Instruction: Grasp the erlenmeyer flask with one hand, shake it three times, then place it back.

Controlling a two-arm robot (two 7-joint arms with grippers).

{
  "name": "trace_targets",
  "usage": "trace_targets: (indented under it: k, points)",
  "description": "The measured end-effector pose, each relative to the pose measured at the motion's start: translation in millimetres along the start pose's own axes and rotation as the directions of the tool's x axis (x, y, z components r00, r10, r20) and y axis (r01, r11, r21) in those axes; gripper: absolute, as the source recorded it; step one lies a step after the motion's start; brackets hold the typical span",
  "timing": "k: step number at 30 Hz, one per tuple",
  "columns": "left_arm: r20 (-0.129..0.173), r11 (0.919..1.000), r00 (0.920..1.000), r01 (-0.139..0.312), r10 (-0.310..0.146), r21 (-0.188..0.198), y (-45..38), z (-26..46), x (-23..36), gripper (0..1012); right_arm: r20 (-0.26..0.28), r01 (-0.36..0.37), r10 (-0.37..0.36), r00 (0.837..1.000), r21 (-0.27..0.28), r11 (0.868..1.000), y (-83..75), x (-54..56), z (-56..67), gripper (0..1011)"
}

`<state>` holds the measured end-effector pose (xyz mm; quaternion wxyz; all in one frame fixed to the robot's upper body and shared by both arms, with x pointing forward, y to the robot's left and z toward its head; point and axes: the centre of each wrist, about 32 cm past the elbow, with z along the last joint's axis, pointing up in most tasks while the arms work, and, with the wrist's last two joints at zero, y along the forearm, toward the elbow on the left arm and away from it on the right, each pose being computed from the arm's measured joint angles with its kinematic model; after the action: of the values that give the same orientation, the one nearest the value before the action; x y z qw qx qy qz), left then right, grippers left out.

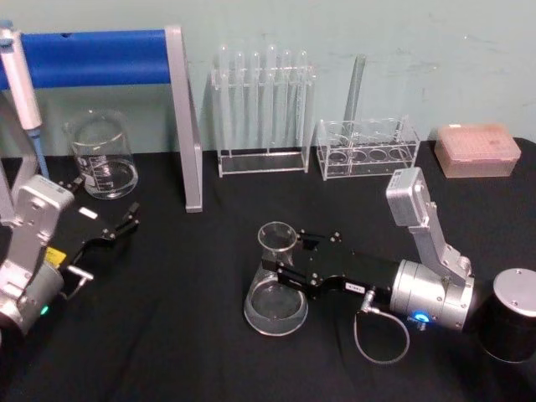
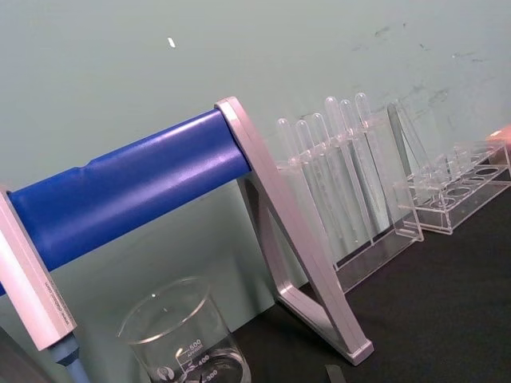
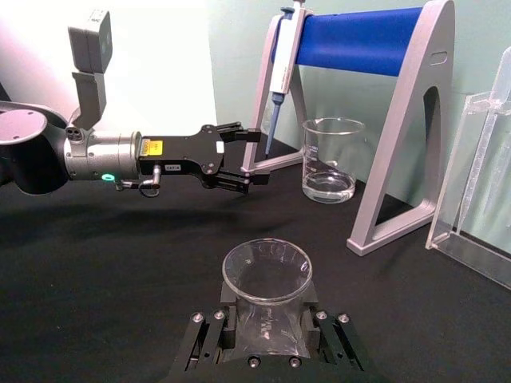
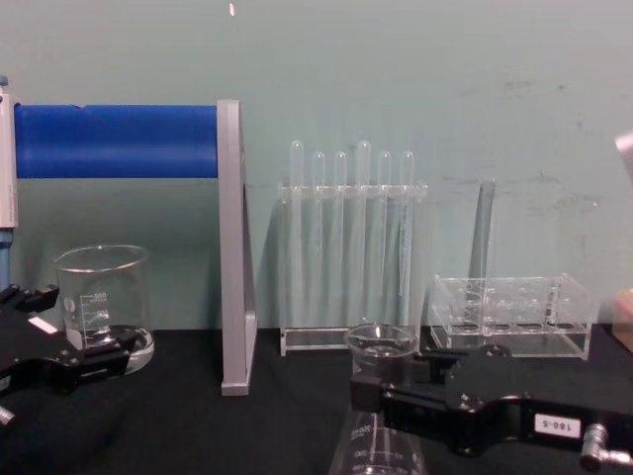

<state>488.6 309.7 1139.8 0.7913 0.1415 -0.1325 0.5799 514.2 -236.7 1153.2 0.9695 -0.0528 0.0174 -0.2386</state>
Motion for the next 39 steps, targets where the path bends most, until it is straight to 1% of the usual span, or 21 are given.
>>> trace_targets:
  k: [8, 10, 12, 14, 15, 16, 18, 20, 24, 25, 26, 27, 39]
  points:
    - [0.0, 1.0, 1.0, 0.0, 0.0, 0.0, 0.0, 0.0, 0.0, 1001, 0.0, -0.001, 0.001, 1.0, 0.0, 1.0, 0.0, 0.0, 0.0, 449]
    - [0.0, 1.0, 1.0, 0.0, 0.0, 0.0, 0.0, 0.0, 0.0, 1001, 0.001, 0.0, 0.0, 1.0, -0.007, 1.0, -0.2, 0.0, -0.7, 492]
    - [0.0, 1.0, 1.0, 0.0, 0.0, 0.0, 0.0, 0.0, 0.0, 1001, 0.001, 0.0, 0.0, 1.0, -0.007, 1.0, -0.2, 0.0, -0.7, 569]
    - [0.0, 1.0, 1.0, 0.0, 0.0, 0.0, 0.0, 0.0, 0.0, 1001, 0.001, 0.0, 0.0, 1.0, -0.007, 1.0, -0.2, 0.0, -0.6, 615]
    - [0.0, 1.0, 1.0, 0.0, 0.0, 0.0, 0.0, 0.0, 0.0, 1001, 0.001, 0.0, 0.0, 1.0, -0.006, 1.0, -0.1, -0.1, -0.6, 677]
    - [0.0, 1.0, 1.0, 0.0, 0.0, 0.0, 0.0, 0.0, 0.0, 1001, 0.0, 0.0, 0.0, 1.0, -0.006, 1.0, -0.1, -0.1, -0.6, 696]
    - [0.0, 1.0, 1.0, 0.0, 0.0, 0.0, 0.0, 0.0, 0.0, 1001, 0.0, -0.001, 0.001, 1.0, -0.005, 1.0, -0.1, -0.1, -0.6, 768]
    - [0.0, 1.0, 1.0, 0.0, 0.0, 0.0, 0.0, 0.0, 0.0, 1001, 0.0, -0.001, 0.001, 1.0, -0.005, 1.0, -0.1, -0.1, -0.5, 811]
    - [0.0, 1.0, 1.0, 0.0, 0.0, 0.0, 0.0, 0.0, 0.0, 1001, 0.0, -0.001, 0.001, 1.0, -0.004, 1.0, -0.1, 0.1, -0.4, 934]
    - [0.0, 1.0, 1.0, 0.0, 0.0, 0.0, 0.0, 0.0, 0.0, 1001, 0.001, 0.0, 0.0, 1.0, -0.004, 1.0, -0.1, 0.1, -0.3, 934]
    - [0.0, 1.0, 1.0, 0.0, 0.0, 0.0, 0.0, 0.0, 0.0, 1001, 0.0, -0.001, 0.001, 1.0, -0.003, 1.0, -0.1, 0.1, -0.3, 980]
    - [0.0, 1.0, 1.0, 0.0, 0.0, 0.0, 0.0, 0.0, 0.0, 1001, 0.001, -0.001, 0.001, 1.0, -0.003, 1.0, -0.1, 0.1, -0.3, 1002]
    - [0.0, 1.0, 1.0, 0.0, 0.0, 0.0, 0.0, 0.0, 0.0, 1001, 0.001, -0.001, 0.001, 1.0, -0.001, 1.0, 0.0, 0.0, 0.0, 1000]
